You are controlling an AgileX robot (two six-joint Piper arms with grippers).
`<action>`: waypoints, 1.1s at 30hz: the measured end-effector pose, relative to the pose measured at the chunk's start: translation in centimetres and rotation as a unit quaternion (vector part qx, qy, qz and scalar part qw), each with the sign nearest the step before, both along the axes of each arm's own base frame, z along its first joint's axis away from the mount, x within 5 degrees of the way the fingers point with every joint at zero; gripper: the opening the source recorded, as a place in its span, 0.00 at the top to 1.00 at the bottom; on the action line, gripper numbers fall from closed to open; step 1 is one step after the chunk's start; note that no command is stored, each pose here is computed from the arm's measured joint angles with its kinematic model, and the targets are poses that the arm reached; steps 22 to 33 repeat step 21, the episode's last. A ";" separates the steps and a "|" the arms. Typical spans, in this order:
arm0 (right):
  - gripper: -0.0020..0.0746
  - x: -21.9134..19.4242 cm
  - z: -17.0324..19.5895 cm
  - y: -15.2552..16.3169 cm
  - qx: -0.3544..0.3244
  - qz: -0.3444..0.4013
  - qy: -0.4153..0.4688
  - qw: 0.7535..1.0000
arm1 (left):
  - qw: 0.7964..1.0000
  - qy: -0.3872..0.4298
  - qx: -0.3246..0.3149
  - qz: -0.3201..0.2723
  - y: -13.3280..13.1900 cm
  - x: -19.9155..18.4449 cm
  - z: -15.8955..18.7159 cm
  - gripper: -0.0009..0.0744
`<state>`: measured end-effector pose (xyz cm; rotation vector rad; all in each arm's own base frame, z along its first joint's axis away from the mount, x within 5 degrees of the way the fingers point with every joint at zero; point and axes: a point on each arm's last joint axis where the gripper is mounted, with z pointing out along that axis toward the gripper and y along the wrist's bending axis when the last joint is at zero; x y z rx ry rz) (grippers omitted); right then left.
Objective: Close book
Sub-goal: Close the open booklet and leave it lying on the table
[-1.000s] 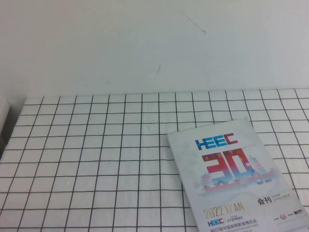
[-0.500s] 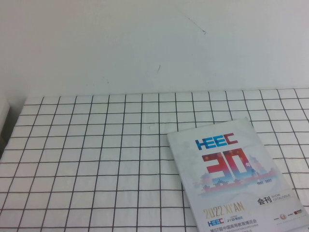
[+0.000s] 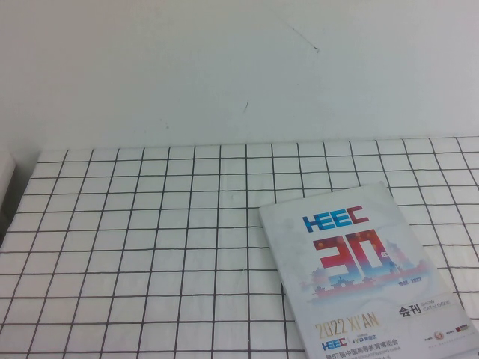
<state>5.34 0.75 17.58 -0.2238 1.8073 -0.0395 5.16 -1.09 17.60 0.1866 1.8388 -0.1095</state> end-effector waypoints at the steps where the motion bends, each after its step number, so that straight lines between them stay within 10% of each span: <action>1: 0.98 -0.1 -0.2 0.0 0.002 -0.003 0.013 1.000 | 1.000 0.000 0.000 0.000 0.0 0.0 0.0 0.99; 33: 0.98 -0.2 -0.6 -0.3 0.015 -0.021 0.047 0.999 | 1.000 0.001 0.000 0.000 0.0 0.0 0.0 0.99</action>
